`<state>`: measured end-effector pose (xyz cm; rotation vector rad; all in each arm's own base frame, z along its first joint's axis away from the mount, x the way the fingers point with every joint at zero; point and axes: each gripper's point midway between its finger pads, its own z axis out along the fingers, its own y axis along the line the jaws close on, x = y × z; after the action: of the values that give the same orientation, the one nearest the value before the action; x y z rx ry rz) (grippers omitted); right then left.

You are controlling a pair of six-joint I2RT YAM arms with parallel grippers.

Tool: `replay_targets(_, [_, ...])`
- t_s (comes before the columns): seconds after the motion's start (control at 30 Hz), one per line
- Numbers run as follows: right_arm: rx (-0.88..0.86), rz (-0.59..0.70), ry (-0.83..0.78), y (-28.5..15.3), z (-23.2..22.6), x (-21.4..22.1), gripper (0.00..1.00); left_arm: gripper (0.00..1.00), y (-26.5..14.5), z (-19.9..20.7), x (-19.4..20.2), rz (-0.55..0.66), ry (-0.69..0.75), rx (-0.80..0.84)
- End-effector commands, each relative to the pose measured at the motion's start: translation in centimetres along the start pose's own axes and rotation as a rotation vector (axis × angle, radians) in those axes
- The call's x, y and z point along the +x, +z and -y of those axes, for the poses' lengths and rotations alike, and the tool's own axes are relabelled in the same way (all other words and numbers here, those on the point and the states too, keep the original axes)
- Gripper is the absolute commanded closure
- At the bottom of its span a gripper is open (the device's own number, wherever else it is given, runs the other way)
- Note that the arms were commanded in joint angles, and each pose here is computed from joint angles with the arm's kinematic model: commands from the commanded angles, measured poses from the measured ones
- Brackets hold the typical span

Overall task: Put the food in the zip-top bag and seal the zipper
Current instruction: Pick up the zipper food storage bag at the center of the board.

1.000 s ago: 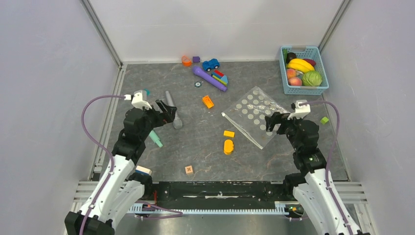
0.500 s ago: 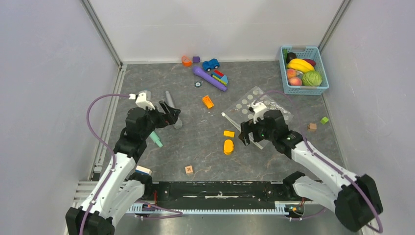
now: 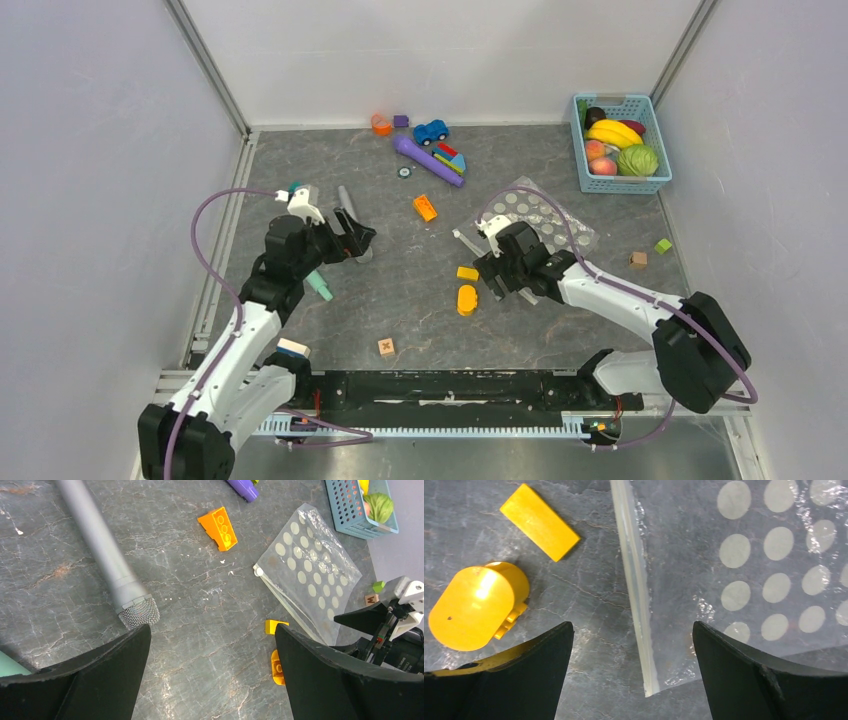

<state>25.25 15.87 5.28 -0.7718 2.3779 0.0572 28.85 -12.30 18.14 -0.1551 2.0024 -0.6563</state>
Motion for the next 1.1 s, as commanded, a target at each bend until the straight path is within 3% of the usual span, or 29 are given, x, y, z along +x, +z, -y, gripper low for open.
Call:
replay_targets(0.0, [0.101,0.065,0.01,-0.4,1.8,-2.6,0.05,0.0,0.2,1.1,-0.7,0.008,0.043,0.054])
replay_targets(0.4, [0.153,0.024,0.011,1.7,2.3,-2.7,0.31,0.0,1.2,1.2,0.2,-0.043,0.03,0.072])
replay_targets(0.53, [0.168,0.022,0.03,2.3,2.4,-2.9,0.53,0.0,1.3,1.3,0.4,-0.055,0.031,0.078])
replay_targets(0.63, [0.19,0.022,0.041,2.6,2.7,-3.1,0.62,0.0,1.4,1.3,0.4,-0.057,0.03,0.081])
replay_targets(0.83, [0.25,0.0,0.054,3.1,3.5,-2.5,0.64,0.0,1.3,1.4,0.4,-0.058,0.03,0.087])
replay_targets(1.07, [0.29,-0.009,0.072,3.5,4.0,-1.9,0.72,0.0,1.3,1.5,0.4,-0.059,0.029,0.091])
